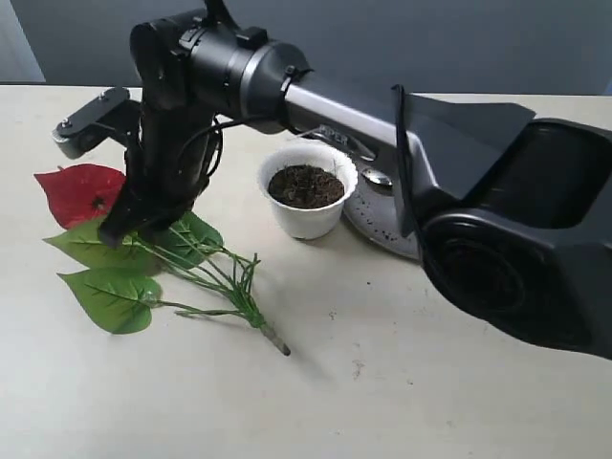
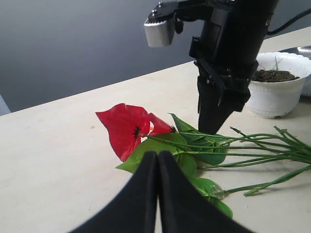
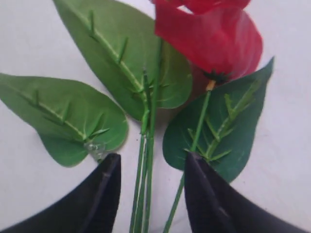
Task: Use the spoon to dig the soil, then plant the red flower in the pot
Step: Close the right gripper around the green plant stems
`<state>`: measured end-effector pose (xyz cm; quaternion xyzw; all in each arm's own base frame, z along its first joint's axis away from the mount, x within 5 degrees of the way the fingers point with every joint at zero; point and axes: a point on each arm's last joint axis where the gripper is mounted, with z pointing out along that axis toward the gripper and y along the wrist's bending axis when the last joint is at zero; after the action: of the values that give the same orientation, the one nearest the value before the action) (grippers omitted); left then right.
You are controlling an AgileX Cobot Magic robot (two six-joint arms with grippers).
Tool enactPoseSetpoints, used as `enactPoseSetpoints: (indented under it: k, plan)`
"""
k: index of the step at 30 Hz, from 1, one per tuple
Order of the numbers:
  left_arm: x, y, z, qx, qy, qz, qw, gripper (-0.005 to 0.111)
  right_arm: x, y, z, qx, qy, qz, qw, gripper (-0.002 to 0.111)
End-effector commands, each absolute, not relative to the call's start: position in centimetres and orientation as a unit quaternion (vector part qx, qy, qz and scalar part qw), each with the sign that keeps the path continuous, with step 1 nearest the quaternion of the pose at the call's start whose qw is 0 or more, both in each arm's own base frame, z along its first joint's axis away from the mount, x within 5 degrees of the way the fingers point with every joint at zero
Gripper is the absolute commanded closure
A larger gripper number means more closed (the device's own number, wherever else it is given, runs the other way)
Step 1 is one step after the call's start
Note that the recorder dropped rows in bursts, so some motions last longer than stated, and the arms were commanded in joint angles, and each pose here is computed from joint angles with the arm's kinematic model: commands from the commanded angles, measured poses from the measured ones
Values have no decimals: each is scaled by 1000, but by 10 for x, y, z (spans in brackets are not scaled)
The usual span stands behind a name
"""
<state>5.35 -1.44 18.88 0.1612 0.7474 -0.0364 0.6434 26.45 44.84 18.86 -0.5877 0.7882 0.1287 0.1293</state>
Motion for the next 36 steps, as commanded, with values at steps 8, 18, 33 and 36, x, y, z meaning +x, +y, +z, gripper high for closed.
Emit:
enactPoseSetpoints:
  k: [8,18,33,36]
  plan:
    - [53,-15,191,160,742,-39,650,106,269,453,132,-616,776,88,101,66]
    - [53,-15,191,160,742,-39,650,106,277,458,119,-619,769,75,139,103]
    - [53,-15,191,160,742,-39,650,106,267,455,147,-602,782,111,114,68]
    - [53,-15,191,160,742,-39,650,106,265,455,168,-598,780,128,131,66]
